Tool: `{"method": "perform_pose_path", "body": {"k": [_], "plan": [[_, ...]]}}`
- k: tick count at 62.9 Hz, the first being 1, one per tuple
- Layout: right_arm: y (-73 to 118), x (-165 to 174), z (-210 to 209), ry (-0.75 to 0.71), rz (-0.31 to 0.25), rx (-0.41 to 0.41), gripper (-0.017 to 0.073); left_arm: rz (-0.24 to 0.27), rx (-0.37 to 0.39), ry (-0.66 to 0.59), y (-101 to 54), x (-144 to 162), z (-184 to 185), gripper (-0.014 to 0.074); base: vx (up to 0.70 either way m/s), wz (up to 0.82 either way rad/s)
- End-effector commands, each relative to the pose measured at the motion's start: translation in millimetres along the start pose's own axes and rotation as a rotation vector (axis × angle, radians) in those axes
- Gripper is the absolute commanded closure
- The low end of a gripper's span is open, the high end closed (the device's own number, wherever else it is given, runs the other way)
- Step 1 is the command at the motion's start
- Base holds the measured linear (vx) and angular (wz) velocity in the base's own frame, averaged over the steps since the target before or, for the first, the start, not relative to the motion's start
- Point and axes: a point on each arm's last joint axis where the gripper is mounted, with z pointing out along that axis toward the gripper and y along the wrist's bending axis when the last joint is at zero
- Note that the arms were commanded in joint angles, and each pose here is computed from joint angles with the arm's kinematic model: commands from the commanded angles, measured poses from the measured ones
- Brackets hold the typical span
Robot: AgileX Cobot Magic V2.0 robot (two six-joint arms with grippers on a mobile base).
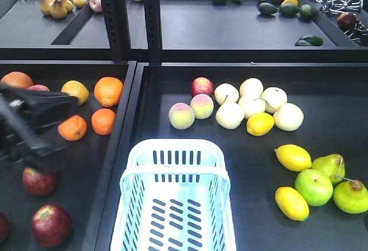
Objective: Pick three apples into basket with both arms
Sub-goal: 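Reach the left gripper down and grasp the light-blue basket handle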
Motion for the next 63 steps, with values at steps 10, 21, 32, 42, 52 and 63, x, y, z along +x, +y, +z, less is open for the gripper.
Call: {"method": "perform_pose_path", "body": {"k": [10,21,32,42,52,63], "plan": [[0.9,-3,0,-0.069,-0.010,-0.012,0.0568,0.192,0.133,0.128,-13.0,-33,43,0.0138,0.00,0.00],[0.9,-3,0,-0.069,-0.010,-0.012,0.0568,0.329,0.324,0.301,-26.2,-26,90,0.0063,0.00,0.00],[0.9,-3,0,-0.069,-0.010,-0.012,0.0568,0.417,0.375,0.376,-30.1,-15,128,0.0082,0.00,0.00],[0.9,-3,0,-0.069,-0.010,-0.012,0.0568,0.456,0.376,0.382,-29.1,-12,140,0.0102,0.00,0.00],[0.9,-3,0,-0.069,-0.010,-0.012,0.0568,0.462,0.378,0.390,-28.9,-10,145,0.0111,0.00,0.00],[0.9,-3,0,-0.069,-0.010,-0.012,0.0568,0.470,0.382,0.438,-27.6,-1,157,0.0111,0.00,0.00]]}}
